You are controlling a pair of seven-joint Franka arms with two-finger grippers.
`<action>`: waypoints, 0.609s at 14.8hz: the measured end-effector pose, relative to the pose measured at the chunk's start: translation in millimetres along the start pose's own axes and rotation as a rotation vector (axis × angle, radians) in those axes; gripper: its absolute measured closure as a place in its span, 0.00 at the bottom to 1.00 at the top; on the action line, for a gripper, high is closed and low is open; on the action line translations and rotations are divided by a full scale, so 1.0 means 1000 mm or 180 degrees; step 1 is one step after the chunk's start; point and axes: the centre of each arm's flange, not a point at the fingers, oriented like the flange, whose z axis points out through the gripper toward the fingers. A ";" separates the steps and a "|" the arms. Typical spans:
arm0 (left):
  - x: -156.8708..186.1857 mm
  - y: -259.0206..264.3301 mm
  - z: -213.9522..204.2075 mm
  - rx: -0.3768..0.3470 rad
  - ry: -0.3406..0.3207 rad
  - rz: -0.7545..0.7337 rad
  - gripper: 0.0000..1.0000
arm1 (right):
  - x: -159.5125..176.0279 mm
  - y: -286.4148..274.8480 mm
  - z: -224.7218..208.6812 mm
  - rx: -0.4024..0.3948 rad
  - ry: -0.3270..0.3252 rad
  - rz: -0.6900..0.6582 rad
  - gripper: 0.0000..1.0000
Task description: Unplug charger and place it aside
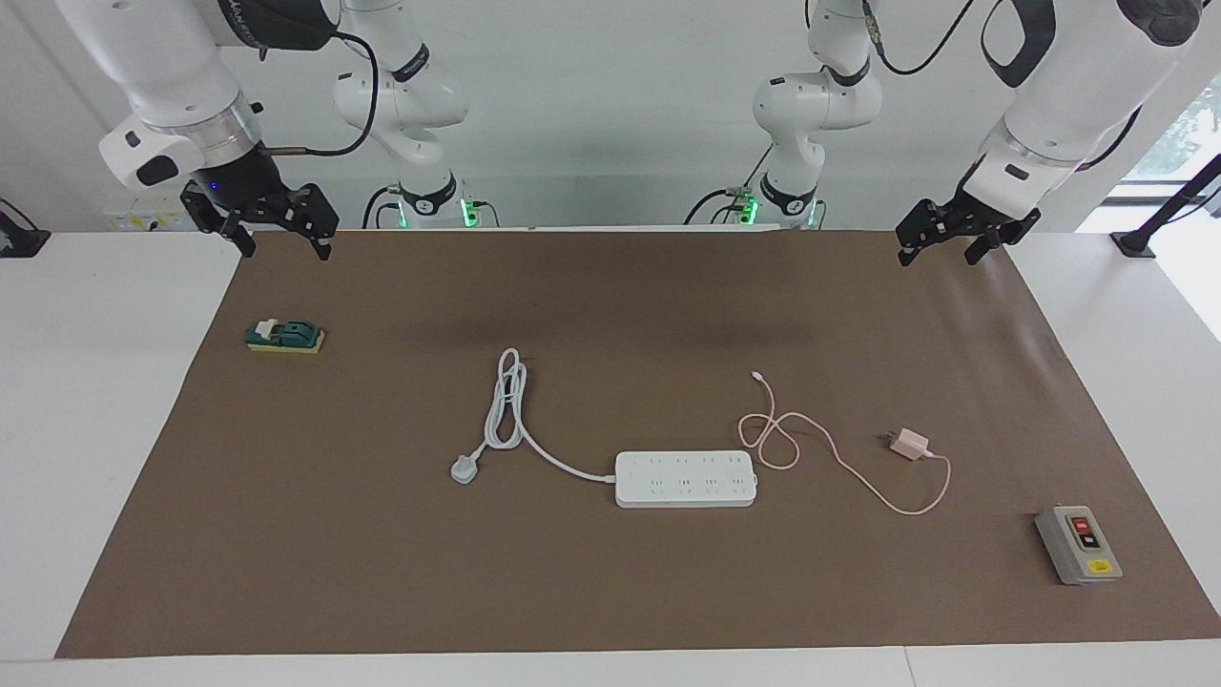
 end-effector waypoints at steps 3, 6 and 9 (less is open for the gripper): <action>0.000 0.000 0.000 0.0000 0.0009 0.0002 0.00 | 0.000 0.000 0.000 0.0000 0.0002 -0.0001 0.00; 0.001 -0.001 -0.001 -0.0001 0.0018 -0.0005 0.00 | 0.000 0.001 -0.001 0.0001 0.0005 0.0006 0.00; 0.003 -0.002 -0.003 -0.0004 0.0091 -0.0014 0.00 | 0.000 0.003 -0.001 0.0001 0.0005 0.0017 0.00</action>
